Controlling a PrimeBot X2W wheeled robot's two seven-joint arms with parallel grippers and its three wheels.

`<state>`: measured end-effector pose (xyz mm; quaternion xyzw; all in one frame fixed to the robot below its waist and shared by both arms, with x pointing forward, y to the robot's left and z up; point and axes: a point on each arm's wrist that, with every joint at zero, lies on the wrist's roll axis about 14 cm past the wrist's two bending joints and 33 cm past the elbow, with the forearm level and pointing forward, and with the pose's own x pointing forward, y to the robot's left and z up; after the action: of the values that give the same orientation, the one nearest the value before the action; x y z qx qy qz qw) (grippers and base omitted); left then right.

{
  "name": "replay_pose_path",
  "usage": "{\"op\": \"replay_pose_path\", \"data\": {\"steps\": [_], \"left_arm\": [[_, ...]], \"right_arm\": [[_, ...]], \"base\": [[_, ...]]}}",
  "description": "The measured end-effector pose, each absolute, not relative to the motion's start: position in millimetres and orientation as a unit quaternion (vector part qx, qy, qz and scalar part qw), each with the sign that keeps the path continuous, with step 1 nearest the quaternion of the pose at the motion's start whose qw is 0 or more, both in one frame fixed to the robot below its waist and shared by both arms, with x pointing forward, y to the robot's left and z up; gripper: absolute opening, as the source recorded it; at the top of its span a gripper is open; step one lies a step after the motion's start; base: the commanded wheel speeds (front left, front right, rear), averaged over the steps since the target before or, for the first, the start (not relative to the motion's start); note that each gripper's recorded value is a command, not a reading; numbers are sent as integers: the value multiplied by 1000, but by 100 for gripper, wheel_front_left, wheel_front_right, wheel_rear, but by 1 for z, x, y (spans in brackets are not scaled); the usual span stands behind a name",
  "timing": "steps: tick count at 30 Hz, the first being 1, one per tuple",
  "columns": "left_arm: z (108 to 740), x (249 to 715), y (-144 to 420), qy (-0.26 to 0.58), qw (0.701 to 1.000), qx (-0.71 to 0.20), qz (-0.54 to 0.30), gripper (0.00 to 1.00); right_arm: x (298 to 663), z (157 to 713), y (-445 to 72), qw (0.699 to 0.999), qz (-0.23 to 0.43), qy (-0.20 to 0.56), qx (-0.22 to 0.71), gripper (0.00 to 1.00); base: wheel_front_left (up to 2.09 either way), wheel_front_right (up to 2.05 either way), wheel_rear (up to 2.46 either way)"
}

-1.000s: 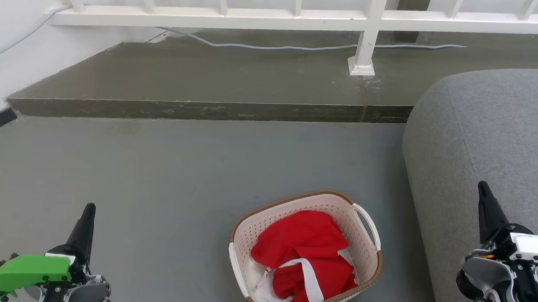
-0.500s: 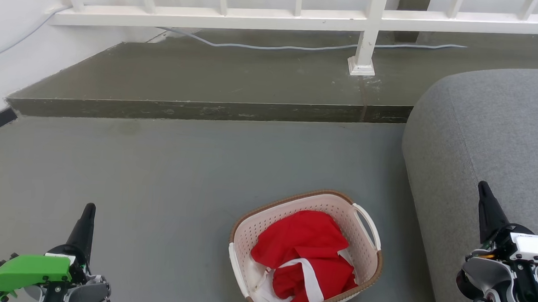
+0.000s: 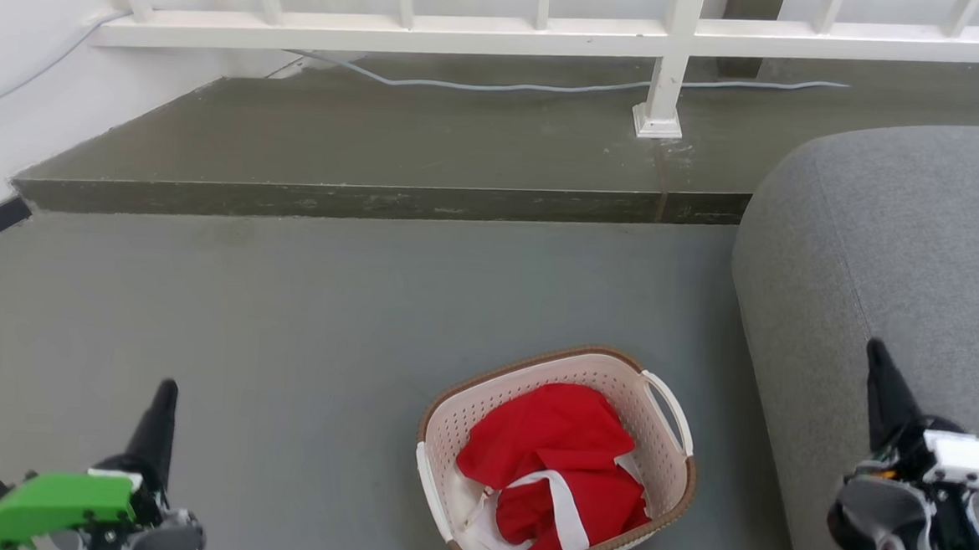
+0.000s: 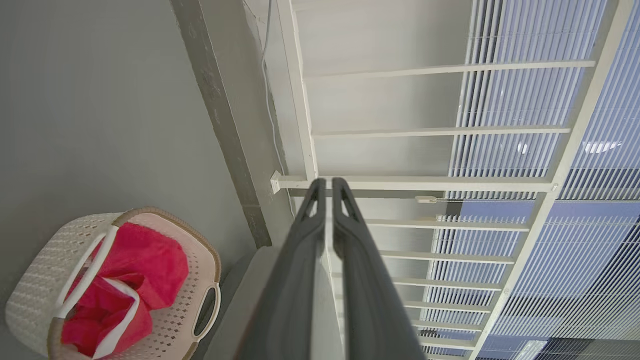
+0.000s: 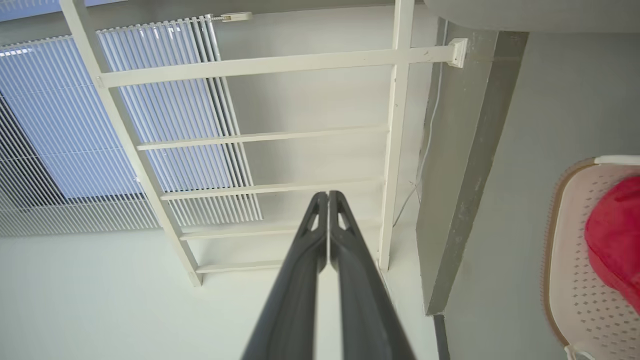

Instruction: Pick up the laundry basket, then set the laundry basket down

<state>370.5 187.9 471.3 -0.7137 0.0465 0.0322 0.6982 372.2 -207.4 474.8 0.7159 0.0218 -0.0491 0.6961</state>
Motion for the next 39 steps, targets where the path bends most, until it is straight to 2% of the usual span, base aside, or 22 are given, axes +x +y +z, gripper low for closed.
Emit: {"op": "replay_pose_path", "data": {"steps": [5,17,27,39], "left_arm": [[448,358,181,72,688,-720,57,100],[457,362,181,56,695,-715,52,100],[466,366,176,49,722,-689,40,100],[472,371,170,52,783,-619,17,100]], "right_arm": [[357,448,-202,686,-78,50,722,100],[360,455,-200,696,-72,41,713,100],[363,463,-197,727,-62,35,683,100],[370,475,-192,787,-36,35,615,100]], "base": [[0,0,0],[0,0,0],[0,0,0],[0,0,0]]}}
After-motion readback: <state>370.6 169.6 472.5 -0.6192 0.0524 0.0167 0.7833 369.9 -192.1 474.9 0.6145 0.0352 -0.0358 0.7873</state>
